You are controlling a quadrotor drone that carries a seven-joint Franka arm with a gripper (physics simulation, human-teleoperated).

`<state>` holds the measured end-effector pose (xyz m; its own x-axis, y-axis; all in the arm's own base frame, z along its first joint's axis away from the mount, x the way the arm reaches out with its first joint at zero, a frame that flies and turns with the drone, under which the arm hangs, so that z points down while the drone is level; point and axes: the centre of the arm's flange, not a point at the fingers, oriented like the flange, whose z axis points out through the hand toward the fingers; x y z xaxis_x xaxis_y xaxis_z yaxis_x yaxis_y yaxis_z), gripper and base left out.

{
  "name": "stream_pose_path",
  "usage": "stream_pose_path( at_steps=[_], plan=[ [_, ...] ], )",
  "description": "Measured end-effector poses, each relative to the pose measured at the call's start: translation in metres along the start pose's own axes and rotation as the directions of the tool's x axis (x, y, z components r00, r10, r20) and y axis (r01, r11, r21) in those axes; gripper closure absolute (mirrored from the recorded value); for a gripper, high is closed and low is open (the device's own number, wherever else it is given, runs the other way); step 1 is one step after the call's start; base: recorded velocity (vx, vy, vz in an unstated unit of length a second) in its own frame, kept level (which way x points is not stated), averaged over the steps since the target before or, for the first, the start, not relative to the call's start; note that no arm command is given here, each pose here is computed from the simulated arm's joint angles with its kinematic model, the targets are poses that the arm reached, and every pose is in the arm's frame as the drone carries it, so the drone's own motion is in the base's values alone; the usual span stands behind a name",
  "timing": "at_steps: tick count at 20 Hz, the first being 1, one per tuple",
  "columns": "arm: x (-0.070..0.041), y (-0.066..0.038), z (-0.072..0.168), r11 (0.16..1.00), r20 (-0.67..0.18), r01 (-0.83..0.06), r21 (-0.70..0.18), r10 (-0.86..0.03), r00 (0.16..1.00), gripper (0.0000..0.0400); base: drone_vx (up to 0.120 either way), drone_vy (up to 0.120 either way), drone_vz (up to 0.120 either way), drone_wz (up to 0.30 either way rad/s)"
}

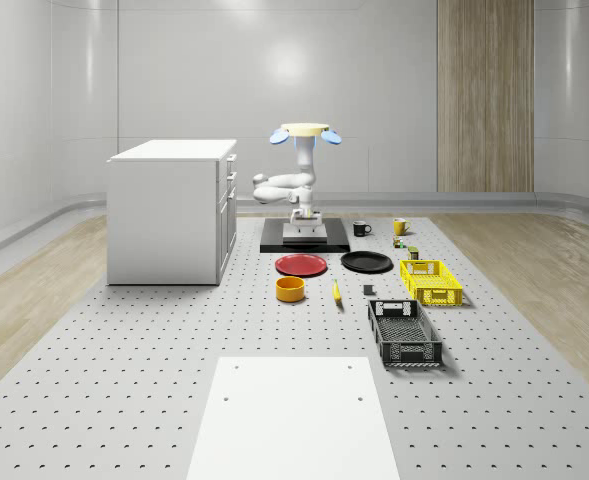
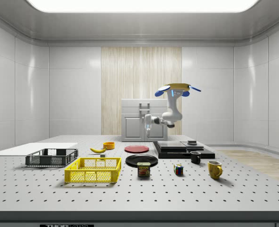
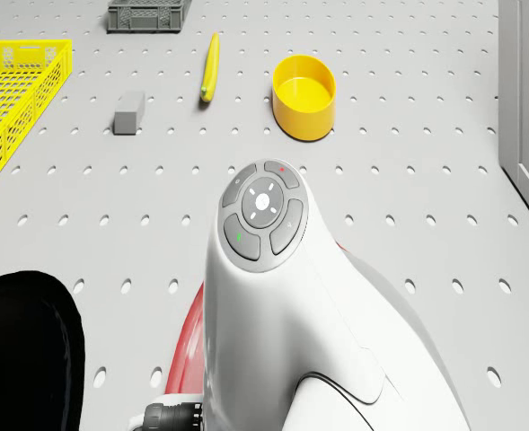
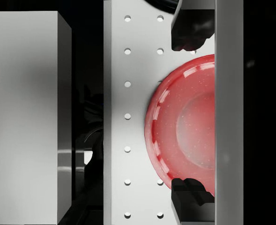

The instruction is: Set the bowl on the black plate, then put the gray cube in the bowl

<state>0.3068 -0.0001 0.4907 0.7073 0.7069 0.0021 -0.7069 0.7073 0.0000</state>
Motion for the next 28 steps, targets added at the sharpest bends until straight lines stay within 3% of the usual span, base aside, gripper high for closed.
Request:
stream_pose_path(
  at_steps=[28],
  plan=[
    [0.0000, 0.0000, 0.0000, 1.000, 0.000, 0.000, 0.000, 0.000, 1.000, 0.0000, 0.120, 0.000, -0.003, 0.000]
  ],
)
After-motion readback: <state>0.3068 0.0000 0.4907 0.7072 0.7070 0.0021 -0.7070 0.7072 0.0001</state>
